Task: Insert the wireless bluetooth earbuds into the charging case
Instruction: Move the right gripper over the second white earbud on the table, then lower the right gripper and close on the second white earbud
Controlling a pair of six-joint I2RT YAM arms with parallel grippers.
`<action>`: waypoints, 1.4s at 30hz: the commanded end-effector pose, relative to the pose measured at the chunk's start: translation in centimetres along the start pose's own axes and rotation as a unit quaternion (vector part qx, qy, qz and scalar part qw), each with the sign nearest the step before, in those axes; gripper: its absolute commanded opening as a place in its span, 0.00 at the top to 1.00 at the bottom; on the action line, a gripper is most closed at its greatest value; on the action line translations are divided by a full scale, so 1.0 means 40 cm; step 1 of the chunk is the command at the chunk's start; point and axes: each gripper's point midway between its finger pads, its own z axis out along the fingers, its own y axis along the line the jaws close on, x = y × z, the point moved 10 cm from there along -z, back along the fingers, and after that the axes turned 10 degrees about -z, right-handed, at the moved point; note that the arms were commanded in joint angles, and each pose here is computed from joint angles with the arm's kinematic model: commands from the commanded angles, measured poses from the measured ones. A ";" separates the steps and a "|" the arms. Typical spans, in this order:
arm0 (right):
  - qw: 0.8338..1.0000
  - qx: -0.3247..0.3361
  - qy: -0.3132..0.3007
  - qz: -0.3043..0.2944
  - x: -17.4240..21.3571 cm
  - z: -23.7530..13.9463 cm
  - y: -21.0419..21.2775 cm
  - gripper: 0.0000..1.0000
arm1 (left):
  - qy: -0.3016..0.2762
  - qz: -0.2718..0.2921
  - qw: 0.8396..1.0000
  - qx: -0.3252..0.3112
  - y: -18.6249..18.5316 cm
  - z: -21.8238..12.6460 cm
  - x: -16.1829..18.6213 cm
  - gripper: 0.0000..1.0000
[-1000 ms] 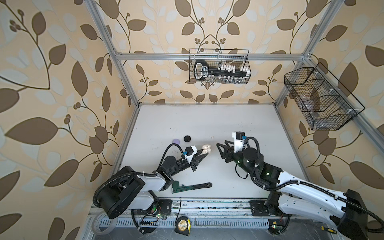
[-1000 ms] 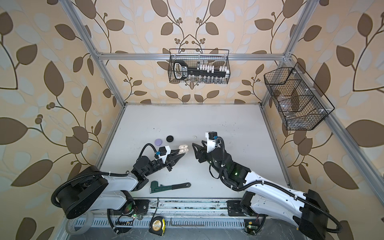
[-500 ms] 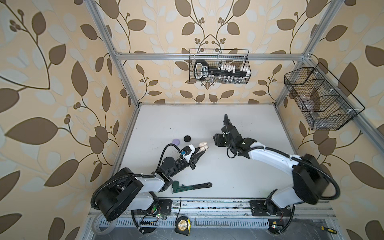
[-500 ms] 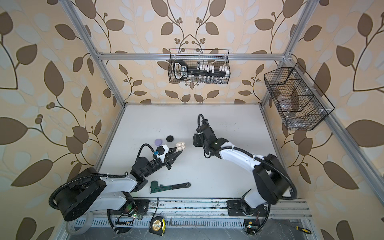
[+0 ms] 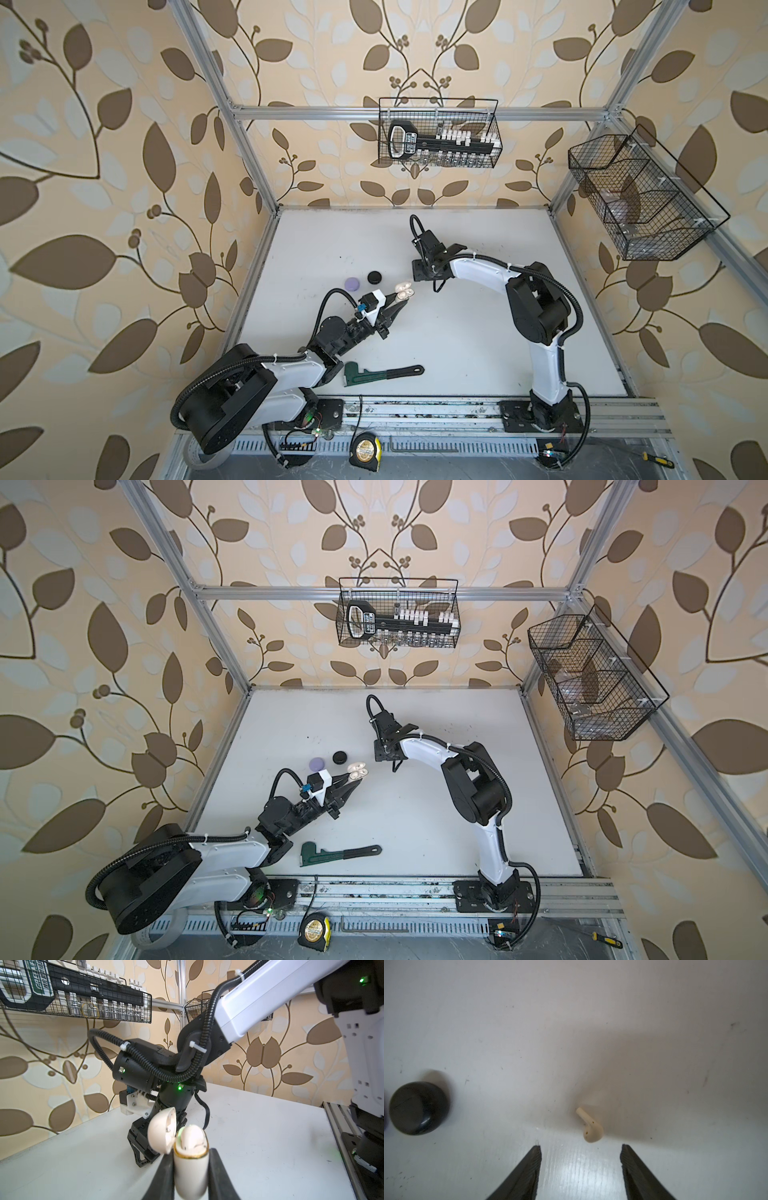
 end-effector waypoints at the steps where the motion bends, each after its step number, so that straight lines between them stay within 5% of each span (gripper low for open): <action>1: 0.999 0.022 0.042 -0.020 0.021 0.041 -0.018 0.40 | -0.028 0.019 0.999 0.005 -0.007 -0.003 -0.026 1.00; 24: 0.997 0.020 0.072 -0.029 0.060 0.080 -0.024 0.77 | -0.026 0.018 0.999 0.006 -0.006 -0.001 -0.021 1.00; 42: 0.999 0.009 0.049 -0.015 0.103 -0.028 -0.054 0.84 | -0.031 0.018 0.999 0.009 -0.009 -0.003 -0.027 1.00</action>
